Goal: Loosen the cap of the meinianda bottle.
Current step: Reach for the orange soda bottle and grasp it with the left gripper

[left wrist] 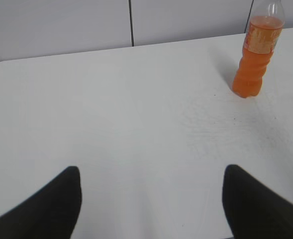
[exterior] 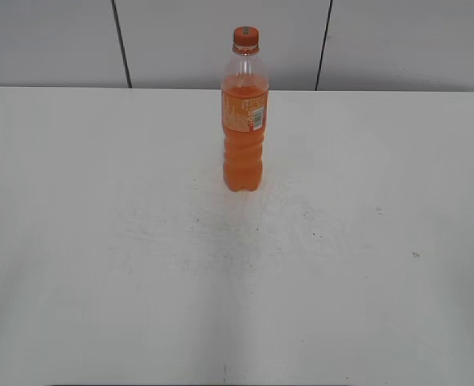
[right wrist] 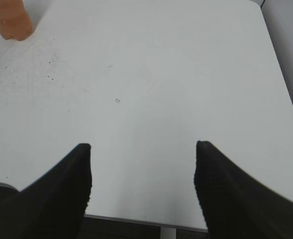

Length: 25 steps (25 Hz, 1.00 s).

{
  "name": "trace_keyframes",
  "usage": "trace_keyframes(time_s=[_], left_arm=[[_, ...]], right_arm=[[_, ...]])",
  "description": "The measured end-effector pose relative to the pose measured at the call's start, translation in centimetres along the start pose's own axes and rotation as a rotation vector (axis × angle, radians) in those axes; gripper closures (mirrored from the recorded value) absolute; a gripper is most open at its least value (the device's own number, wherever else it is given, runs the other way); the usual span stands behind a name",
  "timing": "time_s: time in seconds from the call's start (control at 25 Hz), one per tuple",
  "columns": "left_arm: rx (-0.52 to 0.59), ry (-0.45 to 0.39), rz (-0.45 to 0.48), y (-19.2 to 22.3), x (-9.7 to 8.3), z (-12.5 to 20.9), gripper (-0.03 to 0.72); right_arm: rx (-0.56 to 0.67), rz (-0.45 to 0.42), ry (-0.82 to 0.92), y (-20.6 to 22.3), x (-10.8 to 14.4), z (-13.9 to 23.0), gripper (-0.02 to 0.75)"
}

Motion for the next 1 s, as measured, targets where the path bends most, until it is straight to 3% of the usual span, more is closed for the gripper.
trace_keyframes(time_s=[0.76,1.0], left_arm=[[-0.002,0.0,0.0,0.0,0.0,0.0,0.155],[-0.112,-0.001,0.02,0.0,-0.6,-3.1,0.155]], right_arm=[[0.0,0.0,0.0,0.0,0.0,0.0,0.247],[0.0,0.0,0.0,0.0,0.0,0.0,0.247]])
Point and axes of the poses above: a point on each arm's last joint axis where the gripper is mounted, y pointing out along that axis toward the gripper, x along the wrist's bending axis when the last joint is at zero, z = x × y, the point moved 10 cm from there along y, pointing out along that axis toward the gripper, and after that the axes turned 13 degrees about -y, right-handed, at the moved point
